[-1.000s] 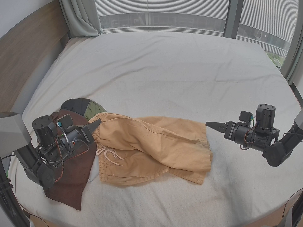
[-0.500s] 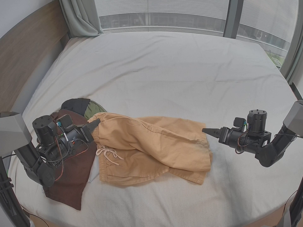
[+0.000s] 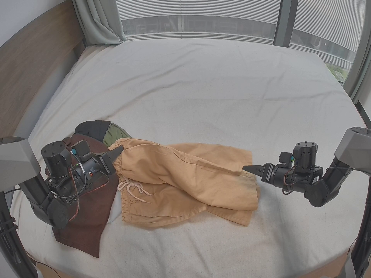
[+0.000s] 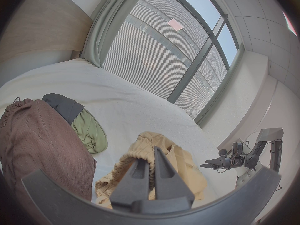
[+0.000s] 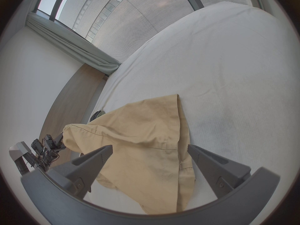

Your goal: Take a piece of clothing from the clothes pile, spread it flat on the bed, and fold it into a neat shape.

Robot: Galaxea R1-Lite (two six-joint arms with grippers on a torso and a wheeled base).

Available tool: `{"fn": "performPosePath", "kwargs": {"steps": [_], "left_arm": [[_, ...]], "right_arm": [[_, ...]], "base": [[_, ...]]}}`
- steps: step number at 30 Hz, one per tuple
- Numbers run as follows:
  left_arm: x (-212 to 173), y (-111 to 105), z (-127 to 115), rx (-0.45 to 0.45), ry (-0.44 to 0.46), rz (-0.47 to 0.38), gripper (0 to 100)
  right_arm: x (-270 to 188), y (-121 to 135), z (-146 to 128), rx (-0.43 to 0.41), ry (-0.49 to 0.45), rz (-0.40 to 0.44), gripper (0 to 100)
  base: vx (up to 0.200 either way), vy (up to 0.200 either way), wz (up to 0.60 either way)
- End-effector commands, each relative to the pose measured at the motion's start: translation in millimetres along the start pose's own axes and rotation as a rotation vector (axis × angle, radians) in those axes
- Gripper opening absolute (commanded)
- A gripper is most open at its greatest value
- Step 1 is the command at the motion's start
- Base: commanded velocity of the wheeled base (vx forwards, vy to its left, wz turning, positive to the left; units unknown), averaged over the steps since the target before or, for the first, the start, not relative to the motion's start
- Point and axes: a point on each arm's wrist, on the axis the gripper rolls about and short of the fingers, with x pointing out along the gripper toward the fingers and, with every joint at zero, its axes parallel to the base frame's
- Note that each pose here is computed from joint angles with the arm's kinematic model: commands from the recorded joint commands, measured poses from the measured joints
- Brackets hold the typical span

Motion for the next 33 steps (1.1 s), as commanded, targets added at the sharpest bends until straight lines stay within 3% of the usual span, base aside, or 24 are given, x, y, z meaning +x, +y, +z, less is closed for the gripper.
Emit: {"fn": "performPosePath", "kwargs": {"steps": [1,12,21,33], "left_arm": [[0,0,0,0.001,-0.002,0.0,0],[0,0,1,0.001,-0.004,-0.001,0],[0,-1,2,0.002,-0.006,-0.002,0],[0,-1,1,0.001,-0.003,-0.002,0]], "right_arm": [[8,-4,-7,0.018,0.025,-0.005,100],[20,-4,-17,0.038,0.057,0.001,100],[25,15,-14,0.062,-0.023,0.095,100],[31,6,-20,0.076,-0.007,0.079,100]], "base": [[0.0,0.0,0.0],[0.0,0.0,0.0],[0.0,0.0,0.0],[0.0,0.0,0.0]]}}
